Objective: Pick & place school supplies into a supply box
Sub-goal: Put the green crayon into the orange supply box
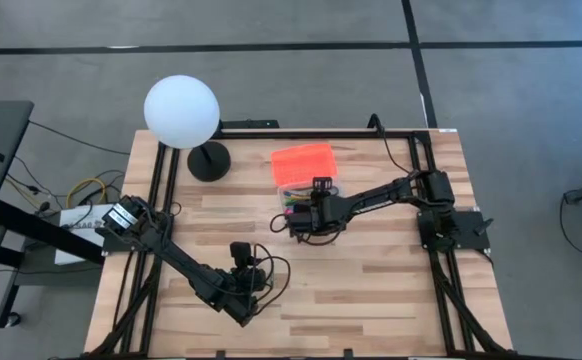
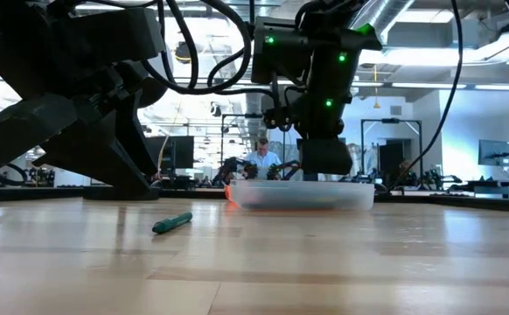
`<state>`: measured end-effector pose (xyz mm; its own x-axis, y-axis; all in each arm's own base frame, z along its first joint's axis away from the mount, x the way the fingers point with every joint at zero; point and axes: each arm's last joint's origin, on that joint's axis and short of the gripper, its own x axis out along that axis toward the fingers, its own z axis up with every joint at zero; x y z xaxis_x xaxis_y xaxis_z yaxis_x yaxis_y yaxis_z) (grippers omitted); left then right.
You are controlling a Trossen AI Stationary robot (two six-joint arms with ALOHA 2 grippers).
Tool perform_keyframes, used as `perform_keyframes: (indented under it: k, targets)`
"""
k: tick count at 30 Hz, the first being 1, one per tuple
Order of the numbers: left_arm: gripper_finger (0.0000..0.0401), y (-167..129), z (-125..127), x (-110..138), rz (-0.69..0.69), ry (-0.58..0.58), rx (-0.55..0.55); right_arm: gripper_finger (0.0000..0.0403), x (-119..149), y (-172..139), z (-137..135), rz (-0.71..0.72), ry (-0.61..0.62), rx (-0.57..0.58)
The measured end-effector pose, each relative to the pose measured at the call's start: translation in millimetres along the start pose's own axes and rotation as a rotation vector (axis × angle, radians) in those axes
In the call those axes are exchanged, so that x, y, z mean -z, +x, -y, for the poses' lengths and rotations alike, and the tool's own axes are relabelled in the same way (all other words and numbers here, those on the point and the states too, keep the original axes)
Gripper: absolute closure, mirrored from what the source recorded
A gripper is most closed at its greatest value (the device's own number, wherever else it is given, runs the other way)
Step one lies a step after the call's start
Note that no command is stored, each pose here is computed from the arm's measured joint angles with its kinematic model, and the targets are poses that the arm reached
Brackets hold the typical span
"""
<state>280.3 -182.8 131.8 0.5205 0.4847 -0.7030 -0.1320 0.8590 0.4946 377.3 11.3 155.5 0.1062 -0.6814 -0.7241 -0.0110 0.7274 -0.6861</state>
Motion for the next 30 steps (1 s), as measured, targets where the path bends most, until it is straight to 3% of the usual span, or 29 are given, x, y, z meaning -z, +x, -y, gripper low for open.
perform_keyframes:
  k: [8,16,23,30]
  targets:
    - [0.0250,0,0,0,0.000,-0.001,0.000,0.0295,3,-4,-2,-0.017,-0.005,0.042]
    - [0.0250,10,2,6,0.036,-0.083,0.022,0.0290,33,-79,4,0.076,0.109,0.119]
    - [0.0250,14,1,-5,0.088,-0.232,0.058,0.0290,98,-153,5,0.369,0.256,0.177]
    - [0.0250,21,0,-18,0.072,-0.456,0.211,0.0290,171,-172,-8,0.632,0.482,0.122]
